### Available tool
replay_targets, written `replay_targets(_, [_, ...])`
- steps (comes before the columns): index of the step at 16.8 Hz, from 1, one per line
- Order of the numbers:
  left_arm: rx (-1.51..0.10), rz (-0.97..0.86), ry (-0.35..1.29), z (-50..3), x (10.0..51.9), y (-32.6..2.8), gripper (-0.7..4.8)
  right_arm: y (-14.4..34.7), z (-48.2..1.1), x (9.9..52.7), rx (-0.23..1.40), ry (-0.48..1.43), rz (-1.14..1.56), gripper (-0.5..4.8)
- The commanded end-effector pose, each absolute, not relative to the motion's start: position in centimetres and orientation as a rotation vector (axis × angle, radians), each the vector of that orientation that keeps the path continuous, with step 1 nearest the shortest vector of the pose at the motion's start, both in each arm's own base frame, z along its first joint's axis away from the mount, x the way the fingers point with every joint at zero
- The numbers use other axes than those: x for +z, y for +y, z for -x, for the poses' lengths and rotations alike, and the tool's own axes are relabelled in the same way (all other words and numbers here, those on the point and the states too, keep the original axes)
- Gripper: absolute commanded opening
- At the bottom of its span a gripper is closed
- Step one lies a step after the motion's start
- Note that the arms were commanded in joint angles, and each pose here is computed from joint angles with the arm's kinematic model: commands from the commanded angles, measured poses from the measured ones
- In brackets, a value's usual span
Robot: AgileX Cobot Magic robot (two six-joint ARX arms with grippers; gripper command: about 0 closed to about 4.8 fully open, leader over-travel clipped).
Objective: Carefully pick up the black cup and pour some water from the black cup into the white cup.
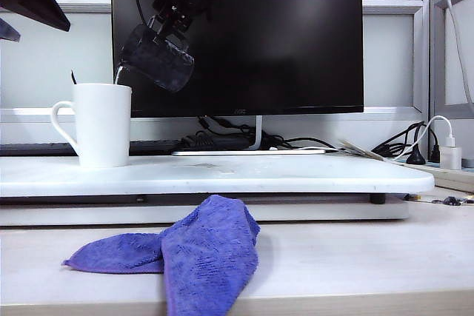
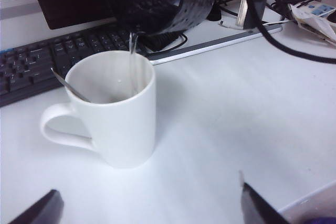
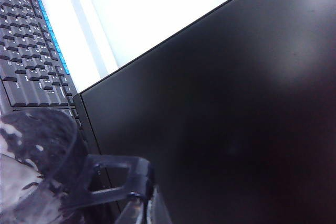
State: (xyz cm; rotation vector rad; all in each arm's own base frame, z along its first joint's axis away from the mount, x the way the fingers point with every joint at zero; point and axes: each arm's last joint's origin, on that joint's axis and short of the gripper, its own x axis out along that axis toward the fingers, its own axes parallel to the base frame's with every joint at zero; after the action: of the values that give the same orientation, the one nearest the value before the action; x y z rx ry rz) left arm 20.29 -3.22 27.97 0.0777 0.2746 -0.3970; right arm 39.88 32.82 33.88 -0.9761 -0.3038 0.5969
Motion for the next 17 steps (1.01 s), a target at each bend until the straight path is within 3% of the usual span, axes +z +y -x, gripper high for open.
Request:
replay_targets(1, [-0.399, -0.082, 0.266, -20.2, 28.1, -3.2, 4.79, 32.7, -39.5, 35.3, 0.569, -0.356, 0.925, -0.06])
replay_targets(8, [-0.399, -0.082, 0.262, -20.2, 28.1, -3.2, 4.79, 32.6, -39.4, 35.9, 0.597, -0.258, 0.541, -0.06])
replay_targets(14, [-0.395, -0.086, 0.182, -19.5, 29.3, -3.1, 4.79, 28.7, -37.4, 42.1, 0.439, -0.251, 0.266, -0.07])
replay_targets(17, [-0.389, -0.085, 0.039, -18.6, 31.1, -3.0, 4.79, 24.1, -35.1, 46.8, 0.367, -0.220, 0.147, -0.07])
